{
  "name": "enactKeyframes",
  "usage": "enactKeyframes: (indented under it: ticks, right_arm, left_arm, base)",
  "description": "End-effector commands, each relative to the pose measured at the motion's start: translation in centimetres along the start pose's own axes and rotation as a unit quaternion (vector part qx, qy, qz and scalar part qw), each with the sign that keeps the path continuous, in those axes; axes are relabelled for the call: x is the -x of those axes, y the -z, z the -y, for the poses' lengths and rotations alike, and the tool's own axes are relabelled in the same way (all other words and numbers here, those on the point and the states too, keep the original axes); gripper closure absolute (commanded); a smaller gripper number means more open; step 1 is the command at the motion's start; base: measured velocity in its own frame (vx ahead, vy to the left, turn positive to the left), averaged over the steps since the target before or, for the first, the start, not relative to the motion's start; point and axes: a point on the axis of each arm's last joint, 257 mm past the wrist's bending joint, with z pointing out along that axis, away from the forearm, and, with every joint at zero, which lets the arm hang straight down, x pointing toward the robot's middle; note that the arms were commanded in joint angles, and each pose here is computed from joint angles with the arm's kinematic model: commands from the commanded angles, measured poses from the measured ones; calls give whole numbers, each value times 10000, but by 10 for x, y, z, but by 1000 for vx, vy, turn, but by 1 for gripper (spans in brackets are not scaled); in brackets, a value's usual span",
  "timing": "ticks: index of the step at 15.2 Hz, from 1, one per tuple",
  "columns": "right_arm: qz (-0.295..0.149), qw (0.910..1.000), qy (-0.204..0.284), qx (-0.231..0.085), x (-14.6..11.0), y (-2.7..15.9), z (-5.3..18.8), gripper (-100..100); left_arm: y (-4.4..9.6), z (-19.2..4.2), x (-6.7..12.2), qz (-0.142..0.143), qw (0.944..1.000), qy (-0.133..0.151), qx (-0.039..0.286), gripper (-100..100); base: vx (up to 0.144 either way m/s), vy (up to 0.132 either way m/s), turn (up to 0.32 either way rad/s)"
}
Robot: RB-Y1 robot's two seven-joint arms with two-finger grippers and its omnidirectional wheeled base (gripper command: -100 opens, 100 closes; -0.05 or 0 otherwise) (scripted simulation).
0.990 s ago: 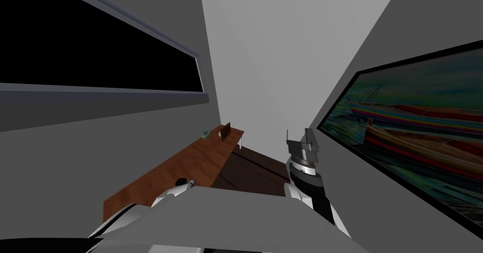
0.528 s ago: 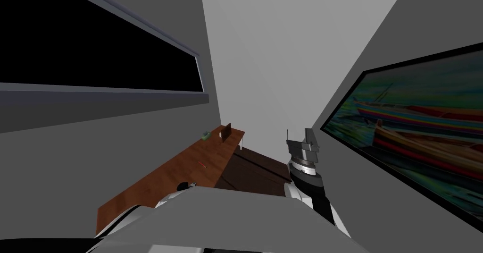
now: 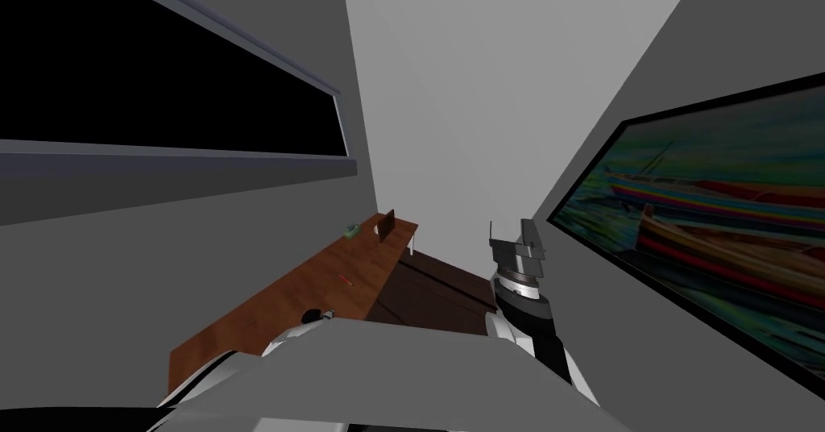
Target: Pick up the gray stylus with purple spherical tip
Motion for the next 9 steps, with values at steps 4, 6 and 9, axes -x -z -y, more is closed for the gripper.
enactKeyframes:
  ticks: [4, 6, 9]
  right_arm:
    - [0, 10000, 0, 0, 0, 0, 0, 0]
    - [0, 10000, 0, 0, 0, 0, 0, 0]
    - [0, 10000, 0, 0, 0, 0, 0, 0]
  left_arm:
    - [2, 5, 9, -8, 10000, -19, 15, 100]
    - [4, 13, 19, -17, 10000, -34, 12, 100]
    - [5, 15, 22, -21, 10000, -40, 10, 100]
  base:
    - [-37, -53, 10]
    - [-25, -36, 12]
    - [-25, -31, 8]
